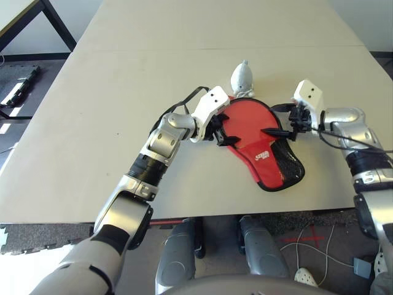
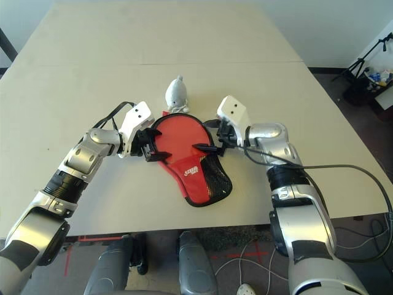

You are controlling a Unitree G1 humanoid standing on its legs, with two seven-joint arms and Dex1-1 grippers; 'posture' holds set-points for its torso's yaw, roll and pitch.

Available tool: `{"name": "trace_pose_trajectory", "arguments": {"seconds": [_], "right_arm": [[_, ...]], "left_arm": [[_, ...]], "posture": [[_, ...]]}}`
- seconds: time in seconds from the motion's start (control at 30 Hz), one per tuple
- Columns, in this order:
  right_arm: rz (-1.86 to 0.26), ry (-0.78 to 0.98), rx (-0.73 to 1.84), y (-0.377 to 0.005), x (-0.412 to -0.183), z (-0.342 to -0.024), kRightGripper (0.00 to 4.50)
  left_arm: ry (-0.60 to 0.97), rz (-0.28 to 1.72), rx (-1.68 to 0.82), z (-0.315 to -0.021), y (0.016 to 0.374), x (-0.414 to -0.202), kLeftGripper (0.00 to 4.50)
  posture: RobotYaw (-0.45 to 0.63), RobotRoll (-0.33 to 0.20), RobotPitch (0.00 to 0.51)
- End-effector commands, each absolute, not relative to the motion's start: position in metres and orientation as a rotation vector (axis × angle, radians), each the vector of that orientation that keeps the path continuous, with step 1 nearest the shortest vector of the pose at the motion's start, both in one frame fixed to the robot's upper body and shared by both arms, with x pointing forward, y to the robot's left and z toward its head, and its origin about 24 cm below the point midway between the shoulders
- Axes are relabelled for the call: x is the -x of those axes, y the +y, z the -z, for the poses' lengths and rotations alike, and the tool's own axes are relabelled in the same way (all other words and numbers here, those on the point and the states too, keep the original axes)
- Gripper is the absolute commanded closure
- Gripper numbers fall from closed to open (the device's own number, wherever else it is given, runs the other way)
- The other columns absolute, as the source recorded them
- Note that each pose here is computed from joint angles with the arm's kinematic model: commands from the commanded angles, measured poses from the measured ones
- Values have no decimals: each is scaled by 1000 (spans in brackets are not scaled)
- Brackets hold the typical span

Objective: Store the ping-pong paddle in its case and zip it.

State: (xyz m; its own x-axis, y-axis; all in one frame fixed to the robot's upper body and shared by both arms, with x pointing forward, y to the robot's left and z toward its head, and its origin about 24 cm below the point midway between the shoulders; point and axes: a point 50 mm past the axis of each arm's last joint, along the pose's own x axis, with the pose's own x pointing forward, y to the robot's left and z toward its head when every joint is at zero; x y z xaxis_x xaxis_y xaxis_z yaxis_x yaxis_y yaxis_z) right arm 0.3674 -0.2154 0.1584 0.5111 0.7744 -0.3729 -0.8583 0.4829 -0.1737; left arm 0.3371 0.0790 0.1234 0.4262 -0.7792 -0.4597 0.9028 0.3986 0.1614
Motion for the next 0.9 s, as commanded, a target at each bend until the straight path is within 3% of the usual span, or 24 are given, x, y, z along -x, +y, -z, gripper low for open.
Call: {"name": "trace_pose_trajectory", "arguments": {"seconds": [0.03, 0.5, 0.9], "right_arm": [[-947, 216, 245, -216, -376, -173, 0], [-662, 72, -74, -182, -412, -192, 0], [-431, 34, -225, -179, -422, -197, 0]], "left_arm": [[475, 1111, -418, -92, 75, -325, 10], [501, 1126, -402, -85, 70, -308, 10], [520, 1131, -399, -83, 70, -297, 10]], "posture": [[-111, 0, 219], [-69, 0, 212], [-54, 0, 205]]}}
